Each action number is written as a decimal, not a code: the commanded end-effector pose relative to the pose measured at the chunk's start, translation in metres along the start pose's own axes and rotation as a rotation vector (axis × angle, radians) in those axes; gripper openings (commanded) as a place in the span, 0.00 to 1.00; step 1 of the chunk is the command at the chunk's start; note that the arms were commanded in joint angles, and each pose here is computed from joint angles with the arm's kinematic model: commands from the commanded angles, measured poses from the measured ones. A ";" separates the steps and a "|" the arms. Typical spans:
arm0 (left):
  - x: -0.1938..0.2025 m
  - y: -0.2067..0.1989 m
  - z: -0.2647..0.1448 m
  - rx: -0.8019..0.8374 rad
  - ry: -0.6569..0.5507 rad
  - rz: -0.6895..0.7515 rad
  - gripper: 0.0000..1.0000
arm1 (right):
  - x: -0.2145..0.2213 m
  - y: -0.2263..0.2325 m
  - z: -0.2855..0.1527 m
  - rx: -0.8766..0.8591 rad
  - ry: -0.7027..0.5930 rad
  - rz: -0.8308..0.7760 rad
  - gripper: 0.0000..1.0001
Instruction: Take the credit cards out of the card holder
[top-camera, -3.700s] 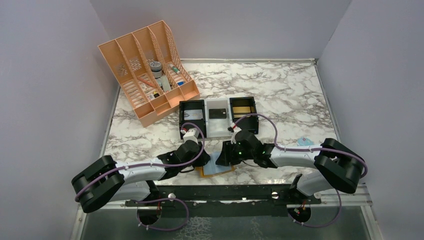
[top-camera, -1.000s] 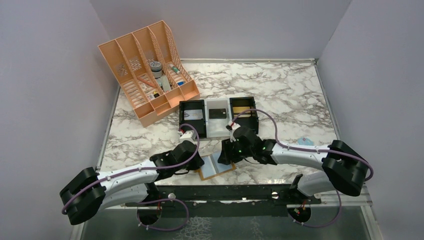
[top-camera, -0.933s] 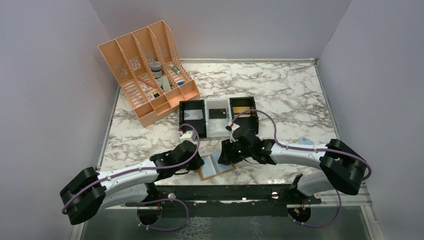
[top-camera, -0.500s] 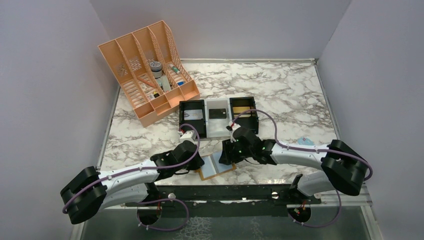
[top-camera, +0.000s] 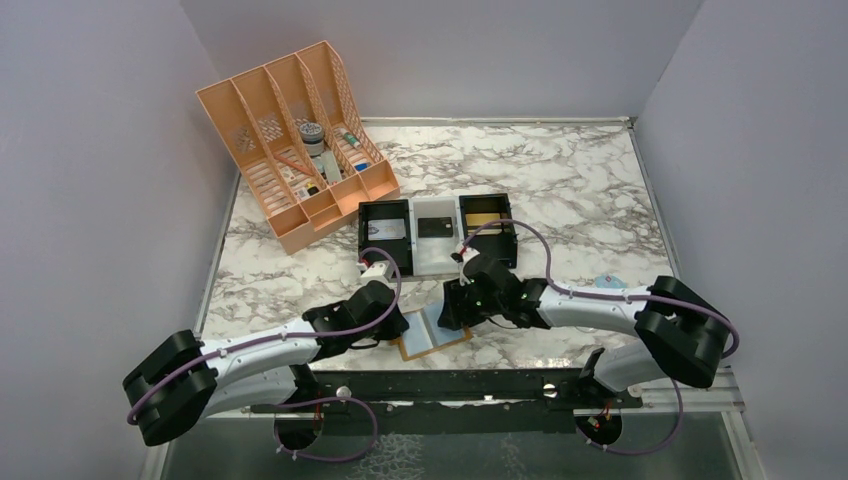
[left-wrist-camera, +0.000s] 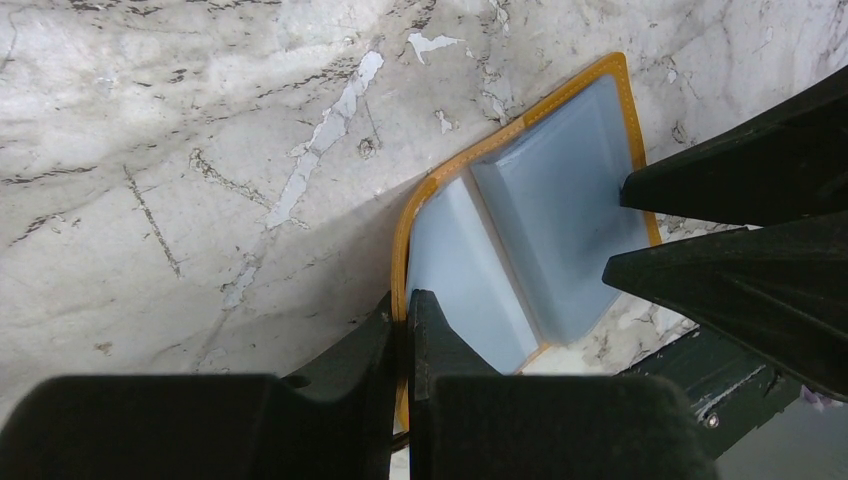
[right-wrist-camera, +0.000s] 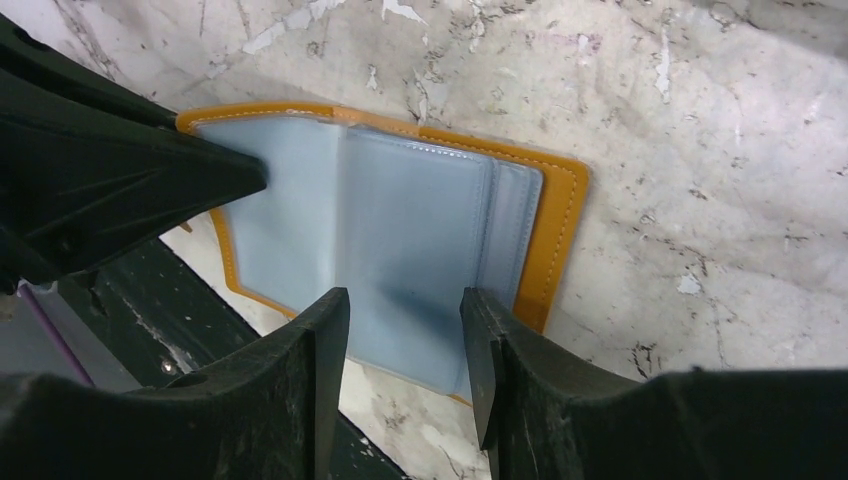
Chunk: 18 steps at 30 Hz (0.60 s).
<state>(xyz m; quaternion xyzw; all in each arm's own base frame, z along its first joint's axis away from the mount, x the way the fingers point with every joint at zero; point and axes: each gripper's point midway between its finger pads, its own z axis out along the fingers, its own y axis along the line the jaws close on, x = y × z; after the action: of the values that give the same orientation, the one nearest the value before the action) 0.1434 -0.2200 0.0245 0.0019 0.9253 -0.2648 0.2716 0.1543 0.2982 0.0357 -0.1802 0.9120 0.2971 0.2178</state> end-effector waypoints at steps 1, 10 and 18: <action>-0.001 -0.002 0.001 -0.002 -0.002 0.009 0.00 | 0.010 -0.001 0.007 0.002 0.038 0.002 0.47; 0.000 -0.004 0.004 0.000 0.007 0.012 0.00 | 0.005 0.041 -0.001 -0.220 0.033 0.014 0.45; 0.001 -0.006 0.007 0.006 0.008 0.009 0.00 | 0.002 0.067 -0.004 -0.355 0.048 0.043 0.45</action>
<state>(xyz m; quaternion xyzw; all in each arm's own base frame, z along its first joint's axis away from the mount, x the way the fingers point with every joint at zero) 0.1462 -0.2258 0.0223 0.0037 0.9250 -0.2660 0.2714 0.1314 0.3310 0.0564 -0.1946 0.8764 0.4050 0.1734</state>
